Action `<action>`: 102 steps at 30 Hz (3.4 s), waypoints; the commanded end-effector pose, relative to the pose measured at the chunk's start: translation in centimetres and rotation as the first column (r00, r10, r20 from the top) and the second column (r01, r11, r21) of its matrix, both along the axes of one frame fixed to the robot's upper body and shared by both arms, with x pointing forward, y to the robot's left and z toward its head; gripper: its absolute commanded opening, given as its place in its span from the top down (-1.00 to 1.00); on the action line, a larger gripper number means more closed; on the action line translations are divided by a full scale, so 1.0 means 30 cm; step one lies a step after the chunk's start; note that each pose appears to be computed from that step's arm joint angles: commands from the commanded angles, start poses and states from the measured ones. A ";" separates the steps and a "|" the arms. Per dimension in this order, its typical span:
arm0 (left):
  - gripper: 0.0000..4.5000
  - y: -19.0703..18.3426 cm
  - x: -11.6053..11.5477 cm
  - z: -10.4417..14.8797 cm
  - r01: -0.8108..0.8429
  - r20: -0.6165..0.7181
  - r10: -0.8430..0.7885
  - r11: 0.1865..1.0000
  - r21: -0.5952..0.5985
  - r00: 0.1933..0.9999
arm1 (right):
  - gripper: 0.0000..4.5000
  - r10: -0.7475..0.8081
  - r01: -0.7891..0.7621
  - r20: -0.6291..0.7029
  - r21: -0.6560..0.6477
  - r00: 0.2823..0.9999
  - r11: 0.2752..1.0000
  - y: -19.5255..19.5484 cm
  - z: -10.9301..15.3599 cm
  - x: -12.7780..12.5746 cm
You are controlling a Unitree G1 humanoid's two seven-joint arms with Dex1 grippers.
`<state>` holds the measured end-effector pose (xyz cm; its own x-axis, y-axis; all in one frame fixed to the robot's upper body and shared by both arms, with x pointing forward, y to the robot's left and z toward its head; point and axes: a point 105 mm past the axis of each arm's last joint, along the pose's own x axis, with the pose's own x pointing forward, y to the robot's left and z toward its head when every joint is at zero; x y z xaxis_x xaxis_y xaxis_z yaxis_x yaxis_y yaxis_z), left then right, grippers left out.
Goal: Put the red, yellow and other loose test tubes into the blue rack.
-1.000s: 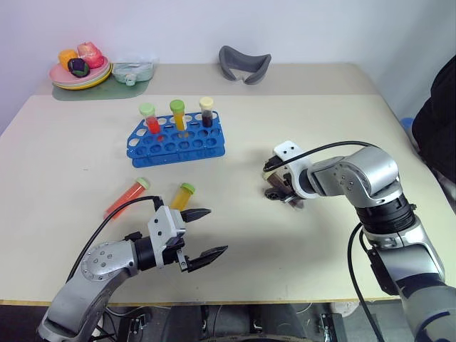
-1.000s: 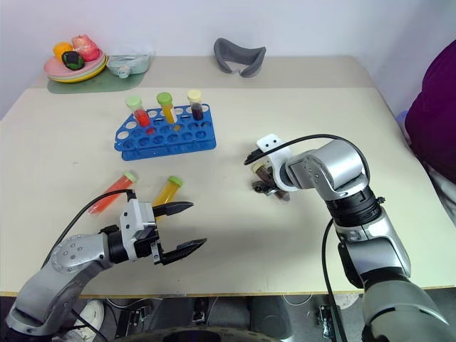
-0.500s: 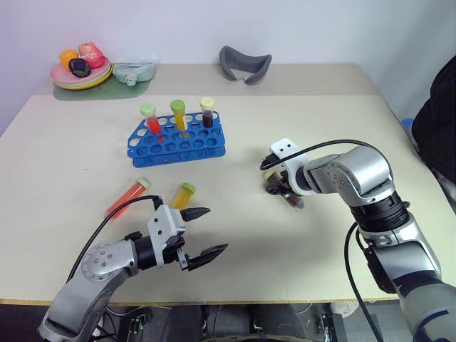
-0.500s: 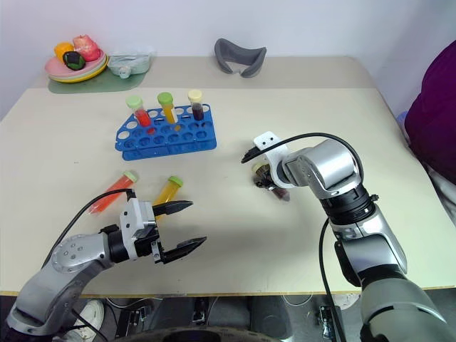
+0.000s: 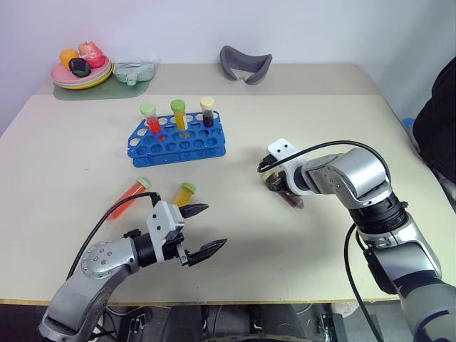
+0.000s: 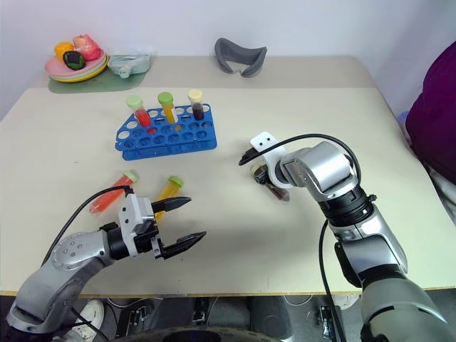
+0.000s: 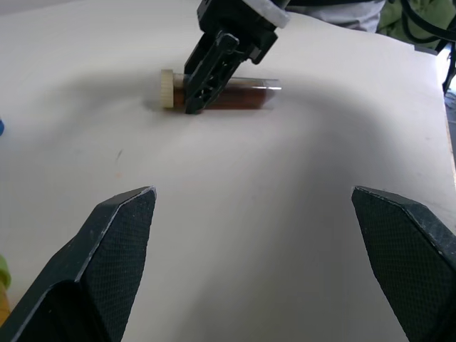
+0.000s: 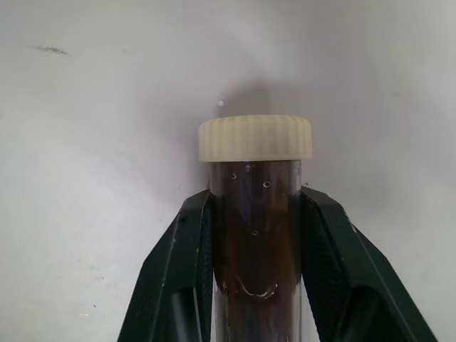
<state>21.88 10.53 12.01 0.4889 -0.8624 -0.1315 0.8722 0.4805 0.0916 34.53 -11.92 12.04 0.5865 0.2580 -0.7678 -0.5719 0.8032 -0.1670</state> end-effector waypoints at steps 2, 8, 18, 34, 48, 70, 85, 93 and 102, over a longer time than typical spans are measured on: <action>-1.00 0.043 0.015 0.079 -0.102 0.052 0.106 0.992 -0.078 0.993 | 0.35 0.267 -0.300 0.366 0.033 0.891 0.953 0.122 0.181 -0.001; -1.00 0.099 0.014 0.096 -0.224 0.018 0.229 0.964 -0.146 0.973 | 0.35 0.120 -0.395 0.690 0.255 0.714 0.882 0.191 0.362 0.058; -1.00 0.158 0.055 0.103 -0.371 0.073 0.389 0.910 -0.186 0.918 | 0.35 -0.164 -0.511 0.727 0.606 0.667 0.609 0.369 0.450 0.148; -1.00 0.264 0.165 0.201 -0.557 0.216 0.633 0.765 -0.322 0.744 | 0.35 -0.249 -0.540 0.742 0.637 0.622 0.550 0.515 0.409 0.233; -1.00 0.272 0.174 0.212 -0.574 0.222 0.654 0.748 -0.334 0.723 | 0.35 -0.260 -0.487 0.708 0.661 0.657 0.571 0.534 0.309 0.254; -1.00 0.281 0.167 0.170 -0.555 0.209 0.635 0.760 -0.338 0.743 | 0.35 -0.277 -0.436 0.720 0.632 0.636 0.640 0.534 0.283 0.269; -1.00 0.273 0.164 0.181 -0.549 0.204 0.631 0.761 -0.345 0.748 | 0.35 -0.297 -0.411 0.729 0.619 0.616 0.669 0.532 0.262 0.266; -1.00 0.272 0.163 0.191 -0.550 0.203 0.634 0.758 -0.350 0.746 | 0.35 -0.296 -0.406 0.720 0.627 0.628 0.665 0.539 0.250 0.263; -1.00 0.268 0.160 0.190 -0.549 0.200 0.634 0.758 -0.352 0.747 | 0.35 -0.269 -0.421 0.713 0.629 0.648 0.654 0.556 0.234 0.253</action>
